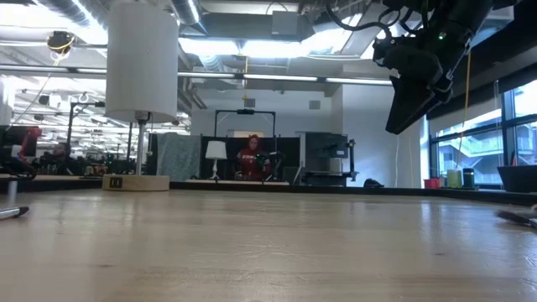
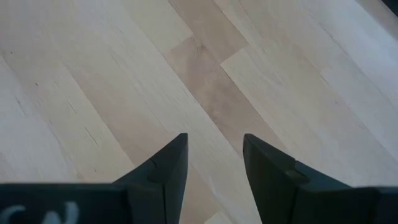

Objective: Put items in baskets/containers
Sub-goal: Put the powder brush into the transparent organizer, then put the blush brush into the transparent organizer

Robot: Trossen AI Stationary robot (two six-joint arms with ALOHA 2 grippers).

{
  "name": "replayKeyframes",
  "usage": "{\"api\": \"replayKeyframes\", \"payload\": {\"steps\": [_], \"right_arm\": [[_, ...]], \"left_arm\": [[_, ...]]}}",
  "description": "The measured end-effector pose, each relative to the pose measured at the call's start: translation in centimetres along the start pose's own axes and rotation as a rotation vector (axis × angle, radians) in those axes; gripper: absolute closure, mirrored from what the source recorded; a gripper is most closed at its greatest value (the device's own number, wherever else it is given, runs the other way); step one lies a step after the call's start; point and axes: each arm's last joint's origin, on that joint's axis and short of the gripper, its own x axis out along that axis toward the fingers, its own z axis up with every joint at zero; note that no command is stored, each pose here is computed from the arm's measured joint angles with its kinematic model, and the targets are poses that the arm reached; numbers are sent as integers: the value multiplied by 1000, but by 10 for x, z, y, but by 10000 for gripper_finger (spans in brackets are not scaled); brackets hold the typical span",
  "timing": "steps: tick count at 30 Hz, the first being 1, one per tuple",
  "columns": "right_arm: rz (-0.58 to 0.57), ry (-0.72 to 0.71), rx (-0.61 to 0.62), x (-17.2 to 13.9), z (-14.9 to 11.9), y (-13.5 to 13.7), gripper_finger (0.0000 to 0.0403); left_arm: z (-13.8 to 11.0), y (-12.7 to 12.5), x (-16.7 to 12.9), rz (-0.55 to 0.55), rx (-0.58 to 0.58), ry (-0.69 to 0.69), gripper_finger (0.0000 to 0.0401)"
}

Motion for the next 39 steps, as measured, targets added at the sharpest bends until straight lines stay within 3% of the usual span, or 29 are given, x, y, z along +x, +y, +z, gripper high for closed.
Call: {"api": "replayKeyframes", "payload": {"steps": [7,14,18,24,30,34,39], "right_arm": [[0,0,7,0,0,0,248],[0,0,7,0,0,0,248],[0,0,6,0,0,0,248],[0,0,-1,0,0,0,248],[-7,19,-55,-3,-2,-3,248],[-6,33,-91,-19,5,-7,248],[31,93,-71,-48,18,-13,248]], "left_arm": [[6,-2,1,-24,70,-85,286],[22,1,3,186,-41,72,213],[41,-7,-5,204,-45,101,195],[76,-25,-24,86,-15,11,192],[112,-49,-21,-102,-17,-303,192],[139,-82,7,-161,55,-373,191],[178,-133,64,-261,146,-483,191]]}}
